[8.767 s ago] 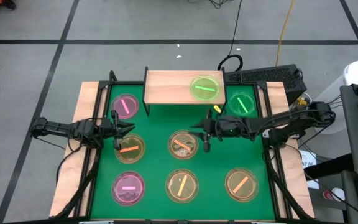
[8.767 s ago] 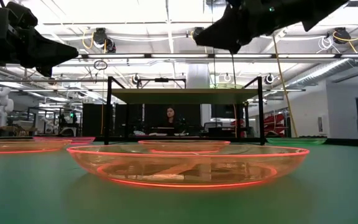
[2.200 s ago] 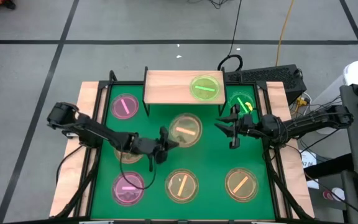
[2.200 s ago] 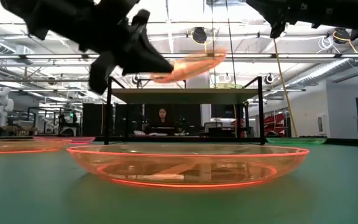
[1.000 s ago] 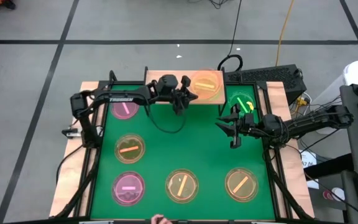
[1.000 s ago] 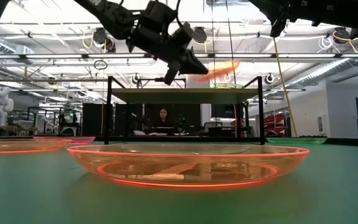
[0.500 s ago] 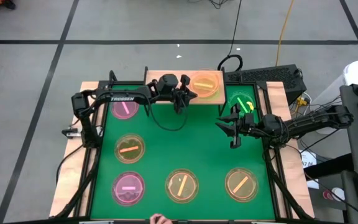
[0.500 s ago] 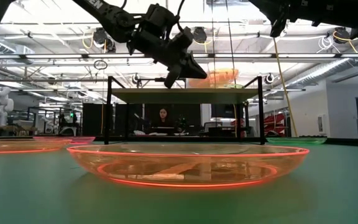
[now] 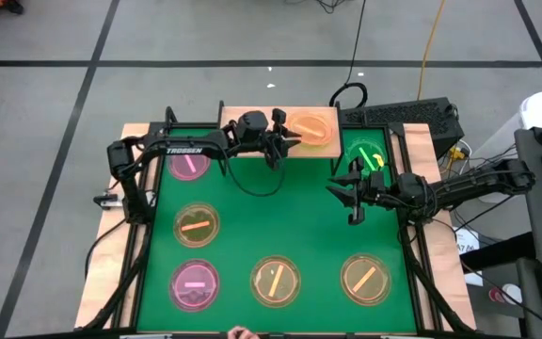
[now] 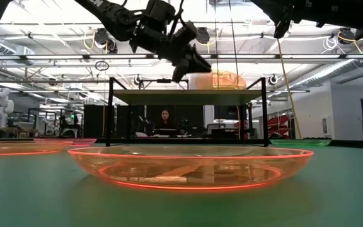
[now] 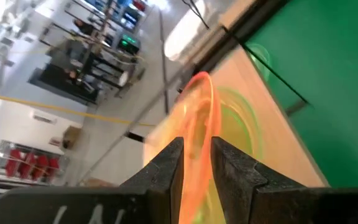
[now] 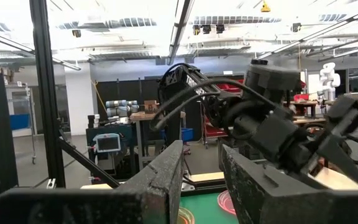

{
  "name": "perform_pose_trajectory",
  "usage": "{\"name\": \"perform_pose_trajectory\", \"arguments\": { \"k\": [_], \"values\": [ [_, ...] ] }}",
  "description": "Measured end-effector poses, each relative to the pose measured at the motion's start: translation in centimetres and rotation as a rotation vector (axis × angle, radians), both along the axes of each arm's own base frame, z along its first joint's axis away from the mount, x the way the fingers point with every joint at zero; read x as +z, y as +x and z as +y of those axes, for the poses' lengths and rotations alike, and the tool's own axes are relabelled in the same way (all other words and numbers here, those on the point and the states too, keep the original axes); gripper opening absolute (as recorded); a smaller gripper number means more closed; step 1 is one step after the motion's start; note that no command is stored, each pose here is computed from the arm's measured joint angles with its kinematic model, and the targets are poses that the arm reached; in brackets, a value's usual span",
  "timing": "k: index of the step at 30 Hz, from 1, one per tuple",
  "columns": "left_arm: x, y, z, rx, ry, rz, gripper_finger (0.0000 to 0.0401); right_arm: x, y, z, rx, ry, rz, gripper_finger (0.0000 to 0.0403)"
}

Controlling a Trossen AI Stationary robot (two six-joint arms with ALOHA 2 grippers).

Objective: Place and stack plates onto a shelf
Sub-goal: Stack the orange plate on top of the green plate on the shelf, then stack the green plate on top of the orange plate on the shelf

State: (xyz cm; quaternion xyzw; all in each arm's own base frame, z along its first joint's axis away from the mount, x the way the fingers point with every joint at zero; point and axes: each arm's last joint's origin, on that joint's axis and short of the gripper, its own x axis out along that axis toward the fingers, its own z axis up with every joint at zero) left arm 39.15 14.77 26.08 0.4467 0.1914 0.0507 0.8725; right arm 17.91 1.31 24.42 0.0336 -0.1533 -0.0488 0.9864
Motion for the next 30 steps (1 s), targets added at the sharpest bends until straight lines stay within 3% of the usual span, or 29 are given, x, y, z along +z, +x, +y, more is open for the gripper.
{"name": "perform_pose_trajectory", "arguments": {
  "k": [13, 20, 25, 30],
  "values": [
    [0.5, -0.1, -0.9, 0.004, 0.000, 0.015, 0.0088, -0.1, 0.0, 0.0, 0.006, 0.020, 0.005, 0.0093],
    [4.3, -2.3, -3.0, 0.057, 0.011, 0.014, 0.0088, -0.2, 0.0, 0.0, 0.006, 0.019, 0.014, 0.0093],
    [7.5, -5.6, -4.9, 0.068, -0.093, 0.038, 0.0088, -0.3, 0.1, 0.0, 0.005, 0.016, 0.025, 0.0093],
    [9.6, -9.1, -6.0, 0.190, -0.334, 0.026, 0.0088, -0.3, 0.1, 0.0, 0.003, 0.016, 0.029, 0.0093]
  ]
}}
